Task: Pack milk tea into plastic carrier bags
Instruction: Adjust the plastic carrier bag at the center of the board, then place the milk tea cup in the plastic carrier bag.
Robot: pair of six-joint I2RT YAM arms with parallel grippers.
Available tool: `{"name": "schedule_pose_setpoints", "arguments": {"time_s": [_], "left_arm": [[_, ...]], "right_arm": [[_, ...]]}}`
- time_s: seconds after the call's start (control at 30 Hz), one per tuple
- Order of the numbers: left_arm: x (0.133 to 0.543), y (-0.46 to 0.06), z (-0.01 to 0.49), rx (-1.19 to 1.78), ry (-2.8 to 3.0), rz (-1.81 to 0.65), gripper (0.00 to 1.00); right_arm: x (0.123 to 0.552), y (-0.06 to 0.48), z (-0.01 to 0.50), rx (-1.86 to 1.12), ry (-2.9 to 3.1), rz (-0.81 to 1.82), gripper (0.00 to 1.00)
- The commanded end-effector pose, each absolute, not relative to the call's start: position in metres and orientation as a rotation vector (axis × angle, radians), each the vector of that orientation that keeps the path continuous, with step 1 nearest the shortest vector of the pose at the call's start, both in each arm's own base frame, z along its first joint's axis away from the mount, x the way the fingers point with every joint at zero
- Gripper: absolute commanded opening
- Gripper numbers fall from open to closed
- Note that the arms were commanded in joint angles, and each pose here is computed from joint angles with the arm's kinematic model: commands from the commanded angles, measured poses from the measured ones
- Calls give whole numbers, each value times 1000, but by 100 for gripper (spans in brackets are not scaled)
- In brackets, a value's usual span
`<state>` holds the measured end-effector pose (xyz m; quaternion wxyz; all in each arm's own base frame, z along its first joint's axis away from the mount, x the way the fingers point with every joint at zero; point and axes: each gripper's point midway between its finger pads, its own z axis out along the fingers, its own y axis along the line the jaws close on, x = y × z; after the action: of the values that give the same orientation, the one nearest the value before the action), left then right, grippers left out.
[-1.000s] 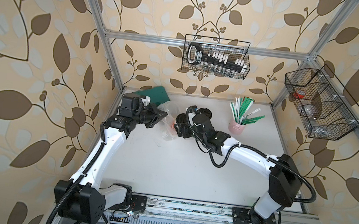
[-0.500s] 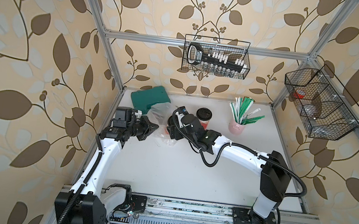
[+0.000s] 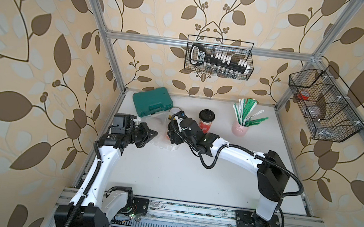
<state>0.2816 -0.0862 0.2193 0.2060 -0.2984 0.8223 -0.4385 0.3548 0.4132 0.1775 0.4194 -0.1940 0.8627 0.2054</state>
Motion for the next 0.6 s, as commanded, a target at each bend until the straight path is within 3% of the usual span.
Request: {"name": "schedule_pose_setpoints", "arguments": {"time_s": [0.0,0.57], "left_arm": [[275,-91,230,-749,2283,-1254,0],[284,-94,268,-632,2194,-1298,0]], "right_arm": [[362,413,168,-477,2175,447,70],[391,388,185,-423,2133,290,70]]}}
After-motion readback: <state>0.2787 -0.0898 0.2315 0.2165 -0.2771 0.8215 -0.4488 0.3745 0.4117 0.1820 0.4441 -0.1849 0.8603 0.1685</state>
